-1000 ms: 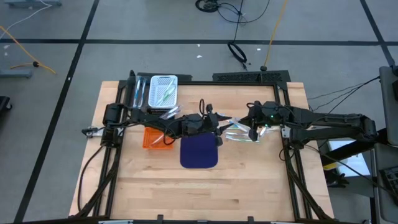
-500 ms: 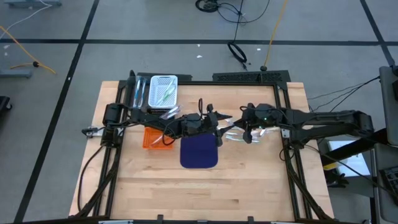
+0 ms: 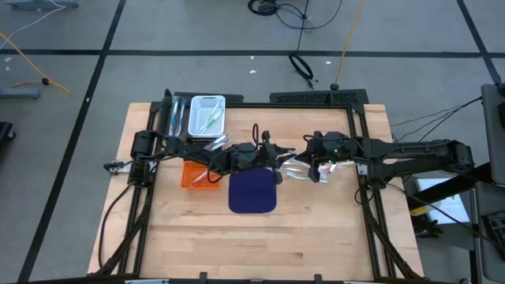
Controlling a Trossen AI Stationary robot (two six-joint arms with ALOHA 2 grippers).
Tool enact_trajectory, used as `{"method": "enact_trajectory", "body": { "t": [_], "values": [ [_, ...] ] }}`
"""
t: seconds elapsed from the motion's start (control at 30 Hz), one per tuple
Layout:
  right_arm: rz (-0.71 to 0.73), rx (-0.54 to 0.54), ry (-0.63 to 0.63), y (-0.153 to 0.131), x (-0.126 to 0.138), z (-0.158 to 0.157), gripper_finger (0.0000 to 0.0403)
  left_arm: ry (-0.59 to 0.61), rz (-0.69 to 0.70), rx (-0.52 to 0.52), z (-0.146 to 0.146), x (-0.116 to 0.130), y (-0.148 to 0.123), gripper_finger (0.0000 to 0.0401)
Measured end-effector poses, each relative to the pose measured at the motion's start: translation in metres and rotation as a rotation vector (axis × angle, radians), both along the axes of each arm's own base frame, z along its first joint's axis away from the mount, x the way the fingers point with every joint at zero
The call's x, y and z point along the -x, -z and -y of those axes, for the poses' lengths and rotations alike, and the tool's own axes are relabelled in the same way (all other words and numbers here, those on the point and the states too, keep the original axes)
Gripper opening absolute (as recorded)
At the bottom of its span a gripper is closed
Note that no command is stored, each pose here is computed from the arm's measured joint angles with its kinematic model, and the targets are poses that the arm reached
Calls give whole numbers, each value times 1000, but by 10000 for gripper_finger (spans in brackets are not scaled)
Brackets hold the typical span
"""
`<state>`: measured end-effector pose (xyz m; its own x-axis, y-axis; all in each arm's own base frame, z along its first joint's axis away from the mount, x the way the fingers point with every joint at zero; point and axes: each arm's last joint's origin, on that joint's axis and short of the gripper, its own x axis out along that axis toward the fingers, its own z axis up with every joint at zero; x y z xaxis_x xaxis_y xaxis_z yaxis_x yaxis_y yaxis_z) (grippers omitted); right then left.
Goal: Pick & Place Toothbrushes
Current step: Put the blue toothbrush into the gray bin
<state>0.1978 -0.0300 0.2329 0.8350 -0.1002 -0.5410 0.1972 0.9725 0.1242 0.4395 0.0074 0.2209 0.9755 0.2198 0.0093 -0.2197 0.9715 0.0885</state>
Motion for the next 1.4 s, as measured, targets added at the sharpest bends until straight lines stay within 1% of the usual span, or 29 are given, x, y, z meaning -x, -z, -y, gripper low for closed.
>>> {"method": "enact_trajectory", "body": {
  "t": [0.1, 0.2, 0.4, 0.5, 0.63, 0.73, 0.87, 0.93, 1.03, 1.27, 1.4],
  "values": [
    [-20, -9, 3, 1, 1, 0, 5, 3, -1, 7, 0, 0, 0, 31],
    [-42, -12, 1, 3, 2, -1, 27, 3, -2, -5, 0, 0, 0, 31],
    [-60, 0, -10, 5, 3, -2, 109, -18, 3, -6, -3, 6, -16, 31],
    [-63, 0, -10, 5, 3, -2, 143, -25, -16, -8, -4, 11, -26, 31],
    [-66, -5, -7, 5, 3, -2, 172, -36, -90, -3, -5, 20, -36, 31],
    [-73, -21, 3, 6, 4, -2, 181, -99, -177, 1, -6, 33, -46, 31],
    [-97, -27, 5, 8, 5, -2, 181, -205, -305, 24, -9, 58, -64, 31],
    [-103, -28, 4, 8, 6, -2, 178, -254, -369, 43, -10, 75, -75, 31],
    [-99, -28, 5, 8, 5, -2, 174, -344, -412, 67, -11, 102, -93, 31],
    [-91, -26, 4, 7, 5, -2, 172, -529, -416, 124, -19, 165, -131, 31],
    [-91, -26, 4, 7, 5, -2, 172, -684, -406, 170, -32, 197, -142, 31]
  ]
}}
